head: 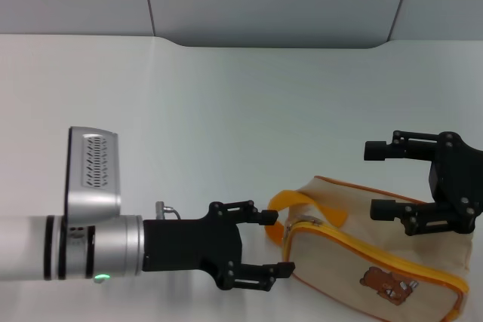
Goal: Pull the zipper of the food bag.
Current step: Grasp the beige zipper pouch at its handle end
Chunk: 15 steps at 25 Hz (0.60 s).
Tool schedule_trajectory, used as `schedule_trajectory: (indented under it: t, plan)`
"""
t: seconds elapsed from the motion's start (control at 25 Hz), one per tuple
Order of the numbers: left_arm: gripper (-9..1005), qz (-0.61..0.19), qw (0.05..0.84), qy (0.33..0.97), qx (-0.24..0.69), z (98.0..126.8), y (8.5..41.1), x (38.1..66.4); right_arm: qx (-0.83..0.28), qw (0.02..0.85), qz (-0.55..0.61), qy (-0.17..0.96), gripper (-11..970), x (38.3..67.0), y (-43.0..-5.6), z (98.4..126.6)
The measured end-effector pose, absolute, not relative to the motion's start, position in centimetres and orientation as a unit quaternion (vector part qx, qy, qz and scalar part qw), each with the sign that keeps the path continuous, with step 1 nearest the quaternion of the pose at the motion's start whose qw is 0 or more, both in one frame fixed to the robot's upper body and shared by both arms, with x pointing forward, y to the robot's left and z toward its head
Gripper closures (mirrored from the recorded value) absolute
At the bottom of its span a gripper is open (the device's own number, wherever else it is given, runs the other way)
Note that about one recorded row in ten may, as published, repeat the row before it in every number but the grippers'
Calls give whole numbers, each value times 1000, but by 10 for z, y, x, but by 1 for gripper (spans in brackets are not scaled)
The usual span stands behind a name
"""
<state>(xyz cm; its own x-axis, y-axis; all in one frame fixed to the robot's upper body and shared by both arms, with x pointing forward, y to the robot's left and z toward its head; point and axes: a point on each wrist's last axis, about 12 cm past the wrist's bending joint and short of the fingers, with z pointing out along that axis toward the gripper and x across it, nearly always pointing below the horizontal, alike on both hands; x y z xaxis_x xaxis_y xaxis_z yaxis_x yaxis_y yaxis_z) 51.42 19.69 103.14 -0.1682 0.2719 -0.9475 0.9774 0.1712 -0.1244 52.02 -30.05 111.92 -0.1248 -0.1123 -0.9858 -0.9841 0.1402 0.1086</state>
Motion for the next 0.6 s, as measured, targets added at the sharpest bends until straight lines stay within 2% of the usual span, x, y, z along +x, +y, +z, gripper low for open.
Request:
schedule_trajectory:
  t: [0.48, 0.52, 0.6]
  plan:
    - [210, -390, 412, 665, 486, 1023, 179, 523, -455, 479, 461, 593, 160, 520, -303, 1119]
    - [410, -390, 414, 665, 484, 1023, 179, 524, -453, 481, 460, 593, 159, 520, -304, 1119]
    - [471, -389, 416, 664, 484, 1024, 178, 524, -449, 485, 458, 594, 159, 519, -305, 1119]
